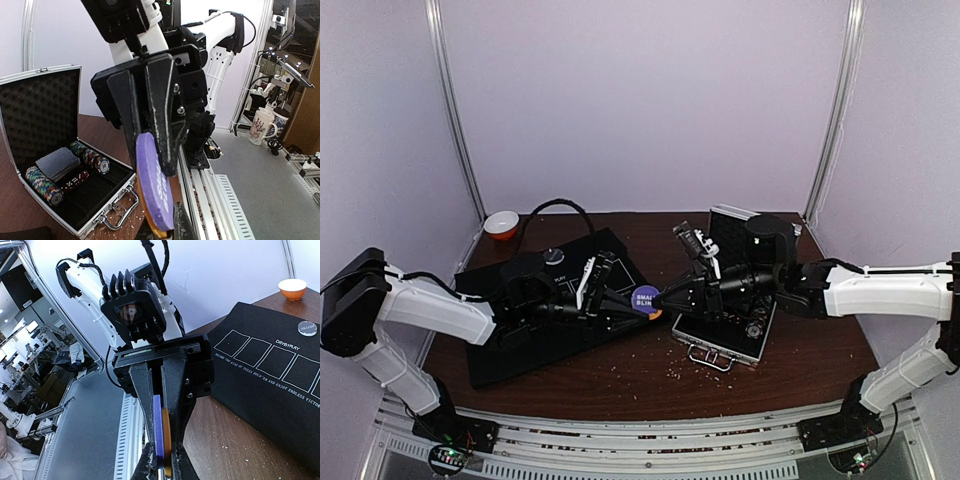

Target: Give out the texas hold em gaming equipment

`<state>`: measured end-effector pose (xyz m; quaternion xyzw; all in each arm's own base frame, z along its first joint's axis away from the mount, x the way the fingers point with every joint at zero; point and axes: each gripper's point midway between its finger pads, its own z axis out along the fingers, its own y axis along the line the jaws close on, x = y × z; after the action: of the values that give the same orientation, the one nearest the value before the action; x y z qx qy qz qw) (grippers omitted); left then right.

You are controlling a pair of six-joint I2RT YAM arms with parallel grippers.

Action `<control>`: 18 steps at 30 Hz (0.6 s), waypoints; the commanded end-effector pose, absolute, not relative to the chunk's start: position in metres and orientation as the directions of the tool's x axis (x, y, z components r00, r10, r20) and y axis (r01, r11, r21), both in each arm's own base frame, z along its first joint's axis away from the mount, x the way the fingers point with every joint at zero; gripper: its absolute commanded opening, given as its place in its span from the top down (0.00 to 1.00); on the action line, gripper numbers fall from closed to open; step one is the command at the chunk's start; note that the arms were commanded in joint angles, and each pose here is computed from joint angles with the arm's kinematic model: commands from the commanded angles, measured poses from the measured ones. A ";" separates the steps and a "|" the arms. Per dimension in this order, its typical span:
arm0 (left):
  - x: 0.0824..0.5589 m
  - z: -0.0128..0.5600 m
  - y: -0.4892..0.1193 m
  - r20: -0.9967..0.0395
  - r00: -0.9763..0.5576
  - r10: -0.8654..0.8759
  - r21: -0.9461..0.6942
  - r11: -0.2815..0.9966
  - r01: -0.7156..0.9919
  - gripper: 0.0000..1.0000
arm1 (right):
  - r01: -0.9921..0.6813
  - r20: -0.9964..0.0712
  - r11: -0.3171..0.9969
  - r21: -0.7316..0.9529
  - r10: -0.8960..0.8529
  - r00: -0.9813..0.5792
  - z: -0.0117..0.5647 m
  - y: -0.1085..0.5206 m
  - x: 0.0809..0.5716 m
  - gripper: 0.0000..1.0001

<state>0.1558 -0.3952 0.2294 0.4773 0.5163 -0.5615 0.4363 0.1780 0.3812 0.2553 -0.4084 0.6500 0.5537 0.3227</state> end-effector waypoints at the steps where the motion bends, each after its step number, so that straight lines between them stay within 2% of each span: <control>1: 0.170 0.234 -0.406 -0.988 -0.151 0.020 -0.152 -0.034 0.988 1.00 | -0.879 -0.855 0.150 0.452 -0.208 -0.475 0.239 0.378 0.188 0.99; 4: 0.175 0.224 -0.408 -0.982 -0.176 0.067 -0.177 -0.007 0.984 1.00 | -0.894 -0.864 0.167 0.416 -0.235 -0.445 0.236 0.378 0.192 0.94; 11: 0.175 0.226 -0.407 -0.982 -0.176 0.061 -0.177 0.000 0.984 1.00 | -0.899 -0.848 0.144 0.413 -0.299 -0.438 0.224 0.383 0.190 0.91; 18: 0.176 0.221 -0.407 -0.981 -0.178 0.074 -0.178 0.007 0.984 1.00 | -0.905 -0.852 0.126 0.407 -0.304 -0.425 0.226 0.382 0.186 0.82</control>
<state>0.1675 -0.3992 0.2004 0.4713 0.5840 -0.5318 0.3923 0.1853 0.3799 0.2277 -0.4380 0.6792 0.4998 0.3115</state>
